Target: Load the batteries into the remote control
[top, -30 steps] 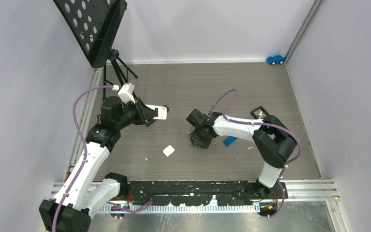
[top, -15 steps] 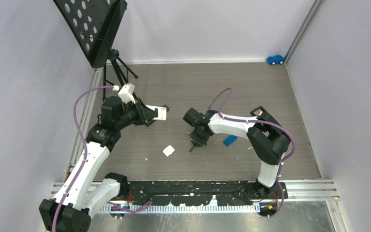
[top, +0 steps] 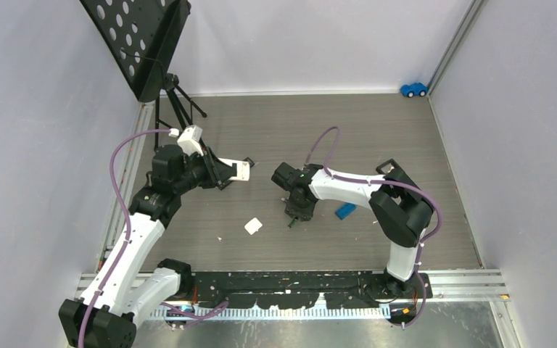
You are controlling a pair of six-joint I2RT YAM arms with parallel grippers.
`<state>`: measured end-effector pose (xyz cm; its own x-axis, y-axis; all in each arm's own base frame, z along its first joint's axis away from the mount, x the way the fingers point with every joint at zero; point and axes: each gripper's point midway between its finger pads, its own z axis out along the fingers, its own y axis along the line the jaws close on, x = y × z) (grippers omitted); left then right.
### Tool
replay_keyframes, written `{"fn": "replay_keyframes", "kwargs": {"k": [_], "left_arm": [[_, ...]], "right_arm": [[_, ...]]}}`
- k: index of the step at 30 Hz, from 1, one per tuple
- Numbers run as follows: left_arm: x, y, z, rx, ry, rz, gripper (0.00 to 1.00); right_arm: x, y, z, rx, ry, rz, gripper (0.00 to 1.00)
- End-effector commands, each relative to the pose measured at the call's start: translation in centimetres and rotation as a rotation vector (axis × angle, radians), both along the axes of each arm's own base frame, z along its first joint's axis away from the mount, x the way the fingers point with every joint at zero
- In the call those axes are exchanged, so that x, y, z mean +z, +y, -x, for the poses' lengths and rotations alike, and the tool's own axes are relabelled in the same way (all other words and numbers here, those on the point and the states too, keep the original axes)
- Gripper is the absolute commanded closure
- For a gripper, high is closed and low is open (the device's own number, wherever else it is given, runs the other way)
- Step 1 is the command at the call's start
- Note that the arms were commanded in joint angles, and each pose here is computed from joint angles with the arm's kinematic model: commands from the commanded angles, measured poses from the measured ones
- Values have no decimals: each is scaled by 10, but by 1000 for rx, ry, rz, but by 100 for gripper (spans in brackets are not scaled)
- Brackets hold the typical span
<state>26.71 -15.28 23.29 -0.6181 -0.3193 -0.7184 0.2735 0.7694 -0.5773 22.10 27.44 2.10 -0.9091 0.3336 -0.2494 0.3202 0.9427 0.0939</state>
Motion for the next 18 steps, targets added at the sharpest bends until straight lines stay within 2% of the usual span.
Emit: {"fn": "replay_keyframes", "kwargs": {"k": [1,4,7,13,18], "left_arm": [[13,2,-2,4,-61,-7,100],[13,2,-2,1,-58,-5,100],[12,1,-2,-3,-57,-2,100],[13,-5,0,-27,-51,21,100],[20,-23,3,-104,-30,108,100]], "right_arm": [[10,8,4,14,-11,-9,59],[5,12,11,6,11,-16,59],[-1,14,13,2,19,-21,65],[6,12,2,13,-40,-3,96],[44,13,-18,47,-188,-47,100]]}}
